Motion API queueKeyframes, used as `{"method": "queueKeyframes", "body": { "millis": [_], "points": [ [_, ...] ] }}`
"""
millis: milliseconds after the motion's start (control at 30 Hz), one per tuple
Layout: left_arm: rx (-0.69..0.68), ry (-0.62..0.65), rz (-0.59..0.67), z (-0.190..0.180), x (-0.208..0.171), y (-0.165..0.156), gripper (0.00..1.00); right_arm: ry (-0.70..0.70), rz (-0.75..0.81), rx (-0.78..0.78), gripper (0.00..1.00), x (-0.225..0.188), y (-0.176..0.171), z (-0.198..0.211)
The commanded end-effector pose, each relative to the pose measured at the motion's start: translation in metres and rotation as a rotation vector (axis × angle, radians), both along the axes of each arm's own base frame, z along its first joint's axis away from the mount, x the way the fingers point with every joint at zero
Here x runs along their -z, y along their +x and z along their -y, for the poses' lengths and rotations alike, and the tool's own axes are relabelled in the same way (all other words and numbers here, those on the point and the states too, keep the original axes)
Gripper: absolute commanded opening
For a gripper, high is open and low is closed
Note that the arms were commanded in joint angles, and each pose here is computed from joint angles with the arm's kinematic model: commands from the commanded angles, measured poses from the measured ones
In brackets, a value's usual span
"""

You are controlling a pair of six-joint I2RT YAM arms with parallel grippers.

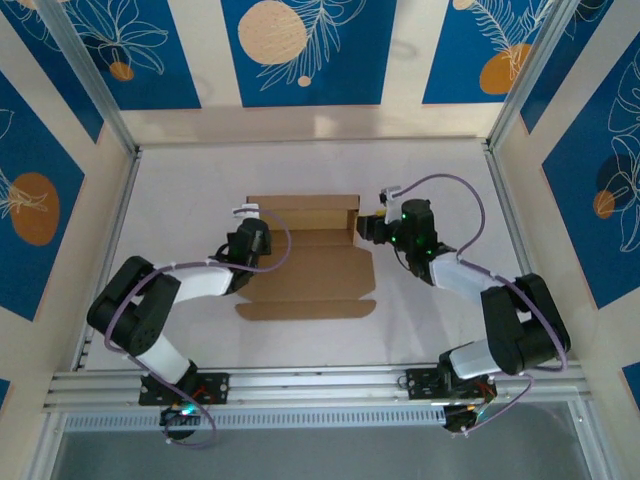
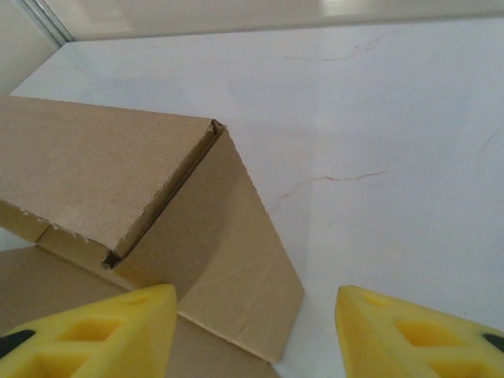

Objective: Fold the paper box

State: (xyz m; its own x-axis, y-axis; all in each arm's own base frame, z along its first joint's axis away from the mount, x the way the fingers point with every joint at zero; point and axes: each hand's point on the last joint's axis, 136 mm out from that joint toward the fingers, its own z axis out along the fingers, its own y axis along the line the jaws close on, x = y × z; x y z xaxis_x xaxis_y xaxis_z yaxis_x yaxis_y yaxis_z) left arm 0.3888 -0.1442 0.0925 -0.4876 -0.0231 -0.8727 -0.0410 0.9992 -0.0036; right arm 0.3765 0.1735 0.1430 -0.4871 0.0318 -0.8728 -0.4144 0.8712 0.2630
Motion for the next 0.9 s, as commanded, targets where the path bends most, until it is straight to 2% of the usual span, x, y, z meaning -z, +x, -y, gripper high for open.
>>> {"method": "queueKeyframes", "body": {
  "millis": [0, 100, 233, 567, 700, 867],
  "points": [
    [0.084, -0.024, 0.021, 0.019, -0.024, 0.001, 0.00, -0.027, 0.169, 0.034, 0.62, -0.025, -0.002, -0.005],
    [0.061, -0.029, 0.015, 0.013, -0.019, -0.003, 0.00, -0.043, 0.158, 0.032, 0.63, -0.015, -0.006, -0.009],
    [0.046, -0.018, 0.013, 0.010, -0.018, -0.003, 0.00, 0.004, 0.186, -0.002, 0.62, -0.009, -0.016, -0.017],
    [0.071, -0.016, -0.002, 0.015, -0.012, -0.004, 0.00, 0.068, 0.167, -0.041, 0.53, 0.000, -0.023, -0.011],
    [0.093, -0.021, -0.003, 0.020, -0.012, -0.005, 0.00, 0.024, 0.159, -0.021, 0.51, 0.001, -0.022, -0.005],
    [0.100, -0.029, -0.001, 0.022, -0.013, -0.004, 0.00, -0.090, 0.107, 0.052, 0.58, 0.013, -0.006, 0.007]
  ]
}}
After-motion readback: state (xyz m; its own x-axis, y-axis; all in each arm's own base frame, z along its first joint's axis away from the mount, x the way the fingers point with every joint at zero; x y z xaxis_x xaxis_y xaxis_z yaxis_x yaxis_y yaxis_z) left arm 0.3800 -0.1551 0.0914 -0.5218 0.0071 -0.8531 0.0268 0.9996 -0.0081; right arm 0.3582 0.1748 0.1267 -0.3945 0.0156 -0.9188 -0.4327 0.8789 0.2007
